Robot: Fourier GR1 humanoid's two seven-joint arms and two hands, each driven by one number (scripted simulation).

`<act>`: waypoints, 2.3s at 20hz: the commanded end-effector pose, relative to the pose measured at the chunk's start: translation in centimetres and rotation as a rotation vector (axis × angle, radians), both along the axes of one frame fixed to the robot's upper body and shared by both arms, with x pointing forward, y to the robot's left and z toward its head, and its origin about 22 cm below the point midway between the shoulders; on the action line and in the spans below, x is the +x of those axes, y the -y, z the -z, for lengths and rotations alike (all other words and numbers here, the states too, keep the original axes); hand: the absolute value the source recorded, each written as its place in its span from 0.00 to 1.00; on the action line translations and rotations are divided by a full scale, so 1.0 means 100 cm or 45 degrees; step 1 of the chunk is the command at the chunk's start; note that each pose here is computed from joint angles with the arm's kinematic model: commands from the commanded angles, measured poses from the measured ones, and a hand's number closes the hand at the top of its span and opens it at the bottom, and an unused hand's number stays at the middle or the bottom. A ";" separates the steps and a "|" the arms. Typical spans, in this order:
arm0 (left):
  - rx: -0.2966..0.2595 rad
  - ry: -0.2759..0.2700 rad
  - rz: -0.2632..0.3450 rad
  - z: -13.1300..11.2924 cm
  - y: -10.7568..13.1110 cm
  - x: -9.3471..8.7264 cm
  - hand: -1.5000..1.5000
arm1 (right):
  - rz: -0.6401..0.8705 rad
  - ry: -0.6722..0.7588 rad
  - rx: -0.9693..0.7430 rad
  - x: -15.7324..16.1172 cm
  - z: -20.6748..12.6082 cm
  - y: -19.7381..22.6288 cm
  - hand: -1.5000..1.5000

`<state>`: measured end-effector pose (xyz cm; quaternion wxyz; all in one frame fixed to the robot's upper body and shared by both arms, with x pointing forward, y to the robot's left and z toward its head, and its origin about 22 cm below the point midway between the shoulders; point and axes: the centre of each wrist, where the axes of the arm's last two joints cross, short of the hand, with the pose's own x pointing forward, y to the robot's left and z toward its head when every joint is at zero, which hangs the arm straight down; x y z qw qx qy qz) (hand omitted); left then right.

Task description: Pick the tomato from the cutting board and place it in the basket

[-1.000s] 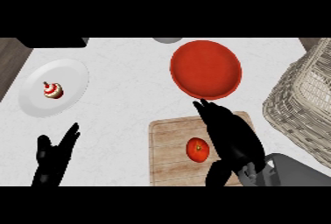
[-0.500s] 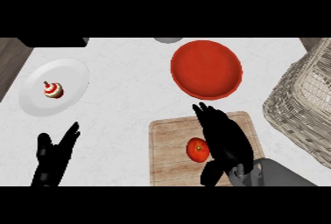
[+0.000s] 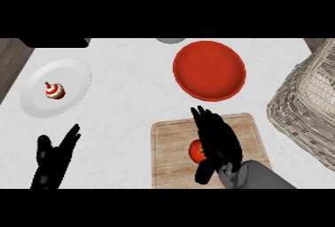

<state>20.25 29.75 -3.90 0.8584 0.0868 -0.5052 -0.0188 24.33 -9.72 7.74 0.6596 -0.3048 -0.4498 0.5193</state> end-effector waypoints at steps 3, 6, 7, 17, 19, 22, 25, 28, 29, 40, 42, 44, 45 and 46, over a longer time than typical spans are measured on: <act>-0.044 -0.059 0.027 0.026 0.002 -0.005 0.50 | 0.036 -0.101 -0.116 -0.010 0.019 -0.013 0.00; -0.032 -0.064 0.004 0.002 0.015 -0.006 0.50 | 0.050 -0.150 -0.146 0.004 0.025 0.017 0.00; -0.034 -0.047 0.016 0.022 0.002 -0.001 0.50 | 0.049 -0.156 -0.141 0.016 0.027 0.006 0.00; -0.033 -0.080 -0.019 0.014 0.000 -0.005 0.50 | 0.058 -0.117 -0.114 0.000 0.026 -0.003 0.00; -0.032 -0.073 0.005 0.007 -0.010 -0.001 0.50 | 0.056 -0.125 -0.102 0.005 0.043 -0.009 0.00; -0.044 -0.073 -0.004 0.018 0.002 -0.001 0.50 | 0.057 -0.127 -0.134 0.006 0.074 0.001 0.00; -0.021 -0.056 -0.010 0.009 0.003 -0.012 0.50 | -0.004 -0.096 -0.129 0.003 0.053 0.002 1.00; -0.037 -0.085 0.003 0.010 0.017 0.001 0.50 | -0.074 -0.037 -0.223 0.002 0.069 0.002 1.00; -0.020 -0.074 -0.007 0.025 -0.007 -0.007 0.50 | -0.079 -0.037 -0.246 0.003 0.055 -0.001 1.00; -0.039 -0.083 -0.063 0.015 -0.009 -0.019 0.50 | -0.931 -0.076 -0.268 -0.088 0.081 0.072 1.00; -0.031 -0.083 -0.086 0.013 -0.013 -0.022 0.50 | -1.037 -0.048 -0.265 -0.106 0.081 0.095 1.00; -0.031 -0.087 -0.099 0.016 -0.013 -0.023 0.50 | -1.133 0.053 -0.261 -0.111 0.066 0.118 1.00; -0.023 -0.083 -0.123 0.016 -0.020 -0.027 0.50 | -1.154 0.119 -0.250 -0.109 0.058 0.130 1.00; -0.045 -0.106 -0.107 0.020 -0.013 -0.032 0.50 | -1.178 0.140 -0.231 -0.116 0.056 0.140 1.00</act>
